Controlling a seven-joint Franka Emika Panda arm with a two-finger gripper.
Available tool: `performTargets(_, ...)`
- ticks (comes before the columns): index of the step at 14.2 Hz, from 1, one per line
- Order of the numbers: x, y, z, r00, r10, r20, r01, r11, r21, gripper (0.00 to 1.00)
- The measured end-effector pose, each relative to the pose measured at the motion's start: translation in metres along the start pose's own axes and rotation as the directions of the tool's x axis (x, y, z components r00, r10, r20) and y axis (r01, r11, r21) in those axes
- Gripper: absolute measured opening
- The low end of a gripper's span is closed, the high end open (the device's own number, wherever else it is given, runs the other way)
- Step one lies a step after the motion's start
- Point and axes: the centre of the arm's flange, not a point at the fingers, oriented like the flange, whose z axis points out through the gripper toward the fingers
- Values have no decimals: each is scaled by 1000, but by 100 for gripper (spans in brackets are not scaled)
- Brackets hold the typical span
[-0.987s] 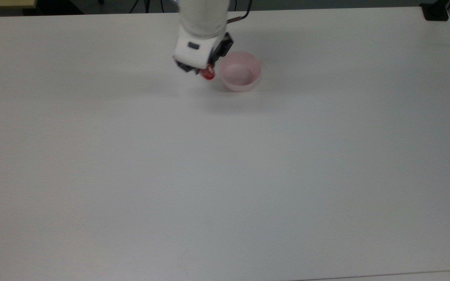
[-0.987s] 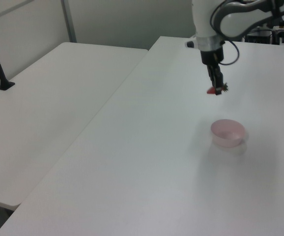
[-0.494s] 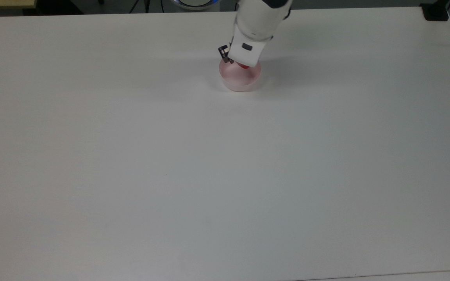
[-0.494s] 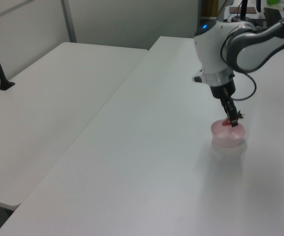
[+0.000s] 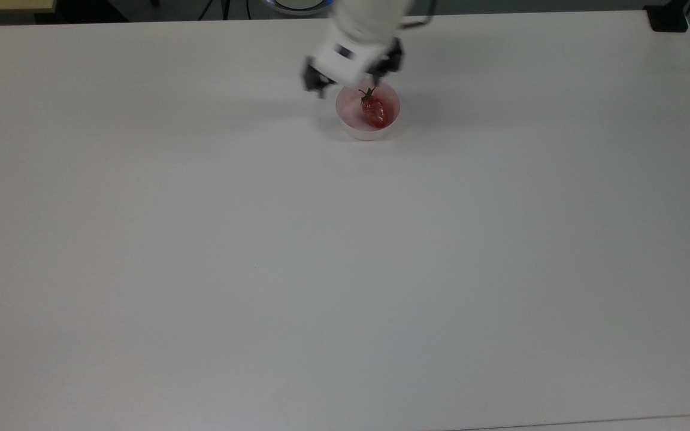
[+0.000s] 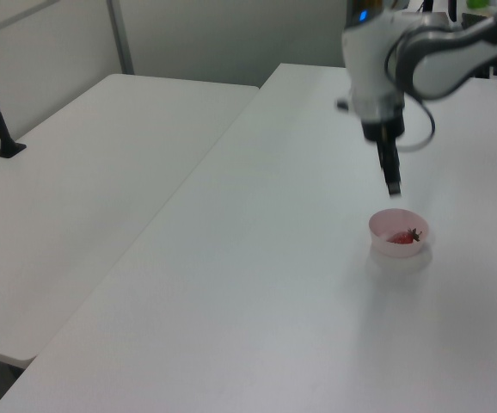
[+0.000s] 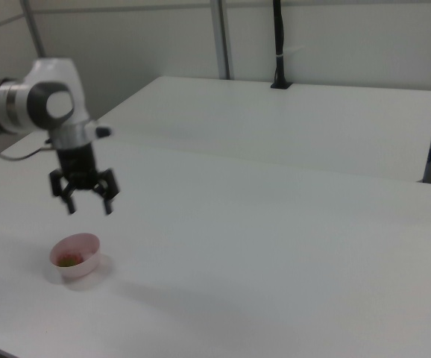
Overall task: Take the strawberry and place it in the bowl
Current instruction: 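Open the gripper to drop the strawberry into the bowl, then rise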
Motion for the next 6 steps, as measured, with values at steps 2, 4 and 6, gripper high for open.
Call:
performTargets(2,-31,78,-60,987,114,-117,-117,993,-17,100)
performTargets(4,-75,145,-114,959,229,-165,-231,973,4,100)
performTargets(6,-96,179,-149,940,287,-185,-289,957,14,100)
